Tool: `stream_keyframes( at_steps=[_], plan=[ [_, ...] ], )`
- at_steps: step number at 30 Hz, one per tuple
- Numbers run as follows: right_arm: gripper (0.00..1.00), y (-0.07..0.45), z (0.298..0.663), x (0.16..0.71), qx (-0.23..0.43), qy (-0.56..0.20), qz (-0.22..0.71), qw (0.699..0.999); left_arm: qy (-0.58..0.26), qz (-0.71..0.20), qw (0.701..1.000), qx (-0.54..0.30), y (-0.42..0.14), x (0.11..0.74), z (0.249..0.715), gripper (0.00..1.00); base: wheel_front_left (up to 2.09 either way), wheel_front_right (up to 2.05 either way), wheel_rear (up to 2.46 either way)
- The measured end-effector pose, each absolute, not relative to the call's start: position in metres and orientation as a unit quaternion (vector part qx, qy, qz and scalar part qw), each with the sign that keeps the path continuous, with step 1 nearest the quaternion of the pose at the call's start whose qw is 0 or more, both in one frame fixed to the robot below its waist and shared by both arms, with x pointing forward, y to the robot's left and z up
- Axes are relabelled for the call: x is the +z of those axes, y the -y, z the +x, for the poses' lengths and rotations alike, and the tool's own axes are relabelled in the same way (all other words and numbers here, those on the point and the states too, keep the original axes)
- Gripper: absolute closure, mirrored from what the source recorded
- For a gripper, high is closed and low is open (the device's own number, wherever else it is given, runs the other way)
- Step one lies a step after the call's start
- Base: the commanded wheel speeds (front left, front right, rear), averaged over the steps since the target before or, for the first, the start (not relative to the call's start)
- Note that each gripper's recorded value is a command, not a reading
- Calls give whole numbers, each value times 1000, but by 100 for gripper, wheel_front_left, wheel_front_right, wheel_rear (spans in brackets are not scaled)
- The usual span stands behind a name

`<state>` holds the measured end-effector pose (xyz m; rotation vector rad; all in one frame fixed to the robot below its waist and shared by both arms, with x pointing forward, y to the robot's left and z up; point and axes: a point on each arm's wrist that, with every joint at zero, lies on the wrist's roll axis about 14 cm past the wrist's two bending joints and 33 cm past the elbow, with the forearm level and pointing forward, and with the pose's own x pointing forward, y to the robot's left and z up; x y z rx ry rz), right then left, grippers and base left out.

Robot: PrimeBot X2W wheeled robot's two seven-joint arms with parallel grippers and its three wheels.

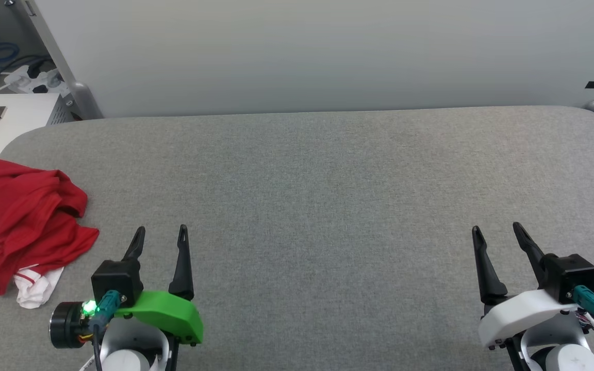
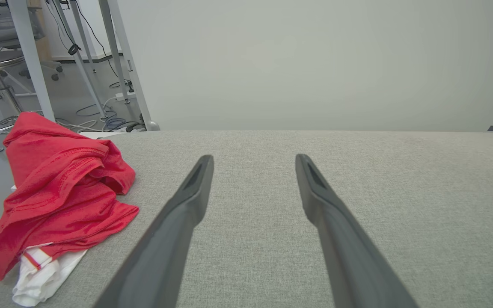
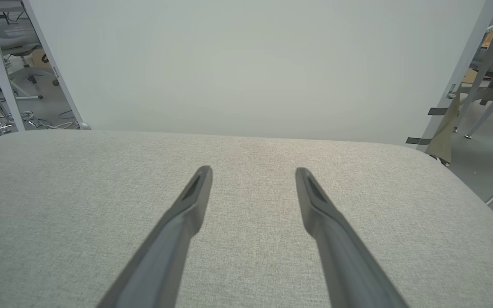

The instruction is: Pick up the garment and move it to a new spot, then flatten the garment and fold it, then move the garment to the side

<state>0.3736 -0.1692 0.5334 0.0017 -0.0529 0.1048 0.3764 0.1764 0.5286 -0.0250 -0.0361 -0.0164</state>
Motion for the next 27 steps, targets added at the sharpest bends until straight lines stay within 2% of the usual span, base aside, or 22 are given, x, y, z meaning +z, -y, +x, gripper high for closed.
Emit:
stream_keyframes(
  at_steps=[20, 27],
  plan=[
    [0, 169, 374, 554, 53, 69, 10, 996, 53, -30, 998, -15, -176, 543, 376, 0, 0, 0, 0],
    [0, 171, 373, 548, 51, 65, 11, 997, 40, -33, 998, -23, -171, 533, 374, 0, 0, 0, 0]
  ],
)
